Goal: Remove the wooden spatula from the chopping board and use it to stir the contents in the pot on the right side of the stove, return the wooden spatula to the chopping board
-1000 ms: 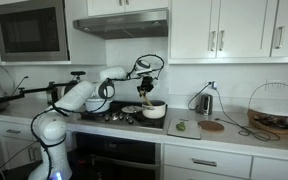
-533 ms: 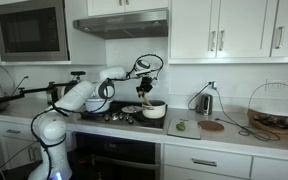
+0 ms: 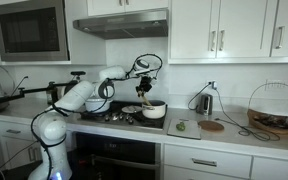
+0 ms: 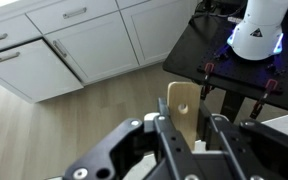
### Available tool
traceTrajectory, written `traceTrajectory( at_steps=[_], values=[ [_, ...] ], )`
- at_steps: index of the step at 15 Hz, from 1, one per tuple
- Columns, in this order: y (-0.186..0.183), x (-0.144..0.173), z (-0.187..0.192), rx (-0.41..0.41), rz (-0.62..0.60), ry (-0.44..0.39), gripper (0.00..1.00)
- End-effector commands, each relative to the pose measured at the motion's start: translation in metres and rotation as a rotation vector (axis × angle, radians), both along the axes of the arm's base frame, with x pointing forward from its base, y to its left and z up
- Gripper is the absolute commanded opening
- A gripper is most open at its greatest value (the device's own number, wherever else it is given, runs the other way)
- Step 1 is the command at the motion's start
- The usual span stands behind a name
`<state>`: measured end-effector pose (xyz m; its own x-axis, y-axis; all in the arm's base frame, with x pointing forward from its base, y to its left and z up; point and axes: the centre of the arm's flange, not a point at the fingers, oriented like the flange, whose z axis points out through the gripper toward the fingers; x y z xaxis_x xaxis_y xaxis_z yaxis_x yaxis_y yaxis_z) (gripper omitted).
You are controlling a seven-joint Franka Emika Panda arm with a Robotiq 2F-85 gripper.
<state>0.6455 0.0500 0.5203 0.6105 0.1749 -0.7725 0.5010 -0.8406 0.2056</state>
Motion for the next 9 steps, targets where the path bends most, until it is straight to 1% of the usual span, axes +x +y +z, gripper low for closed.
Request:
traceTrajectory(
  at_steps=[1, 9],
  values=[
    [0.0004, -0.0001, 0.0003, 0.000, -0.001, -0.002, 0.29],
    [0.0020, -0.0004, 0.0012, 0.001, -0.006, -0.012, 0.29]
  ],
)
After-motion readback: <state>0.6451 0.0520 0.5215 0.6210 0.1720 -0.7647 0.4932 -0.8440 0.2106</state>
